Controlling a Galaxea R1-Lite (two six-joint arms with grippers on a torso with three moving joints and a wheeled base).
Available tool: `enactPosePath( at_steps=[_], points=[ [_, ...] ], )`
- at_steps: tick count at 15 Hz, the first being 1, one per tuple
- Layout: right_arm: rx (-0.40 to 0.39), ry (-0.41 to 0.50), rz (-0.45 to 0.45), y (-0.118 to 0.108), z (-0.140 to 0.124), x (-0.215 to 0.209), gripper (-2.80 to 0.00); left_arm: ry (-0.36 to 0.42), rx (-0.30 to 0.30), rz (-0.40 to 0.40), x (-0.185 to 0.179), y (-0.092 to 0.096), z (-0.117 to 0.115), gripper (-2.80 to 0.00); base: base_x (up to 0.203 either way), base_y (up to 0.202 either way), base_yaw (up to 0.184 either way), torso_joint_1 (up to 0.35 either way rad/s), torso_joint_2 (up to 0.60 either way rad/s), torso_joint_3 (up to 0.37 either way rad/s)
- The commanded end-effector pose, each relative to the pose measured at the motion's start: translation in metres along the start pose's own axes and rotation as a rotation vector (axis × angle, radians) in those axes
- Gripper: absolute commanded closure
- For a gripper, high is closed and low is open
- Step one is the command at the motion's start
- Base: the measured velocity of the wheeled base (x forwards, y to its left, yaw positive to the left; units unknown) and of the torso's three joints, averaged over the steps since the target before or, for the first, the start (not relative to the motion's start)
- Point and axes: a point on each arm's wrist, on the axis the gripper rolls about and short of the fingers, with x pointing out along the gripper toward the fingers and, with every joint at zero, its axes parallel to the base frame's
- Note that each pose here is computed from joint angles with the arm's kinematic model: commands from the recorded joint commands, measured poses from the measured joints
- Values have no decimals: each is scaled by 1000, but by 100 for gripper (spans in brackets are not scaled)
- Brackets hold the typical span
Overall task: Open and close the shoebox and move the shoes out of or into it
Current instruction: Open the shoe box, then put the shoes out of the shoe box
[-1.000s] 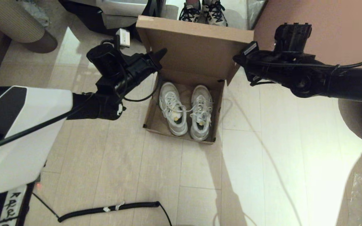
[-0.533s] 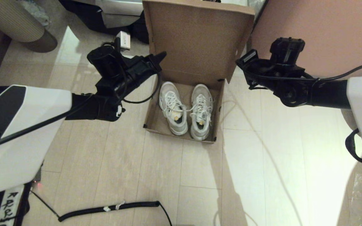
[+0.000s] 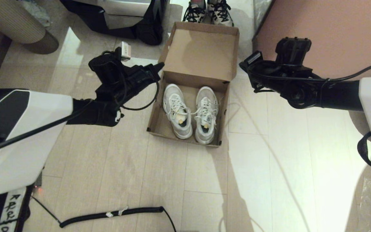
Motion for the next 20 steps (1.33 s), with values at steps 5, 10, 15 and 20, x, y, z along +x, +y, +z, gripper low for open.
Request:
enactPosePath(
  at_steps=[5, 10, 15, 20],
  points=[
    [-88, 323, -284, -5, -52, -14, 0, 457, -114, 271, -37, 33, -4, 0, 0, 0, 0, 0, 0, 0],
    [-314, 500, -434, -30, -109, -14, 0, 674, -82, 245, -36, 21, -44, 0, 0, 0, 0, 0, 0, 0],
    [-426, 555, -542, -60, -133, -18, 0, 718, -43, 332, -30, 23, -79, 0, 0, 0, 0, 0, 0, 0],
    [-481, 598, -646, -87, -162, -23, 0, 768, -3, 457, -28, 32, -115, 0, 0, 0, 0, 0, 0, 0]
  ],
)
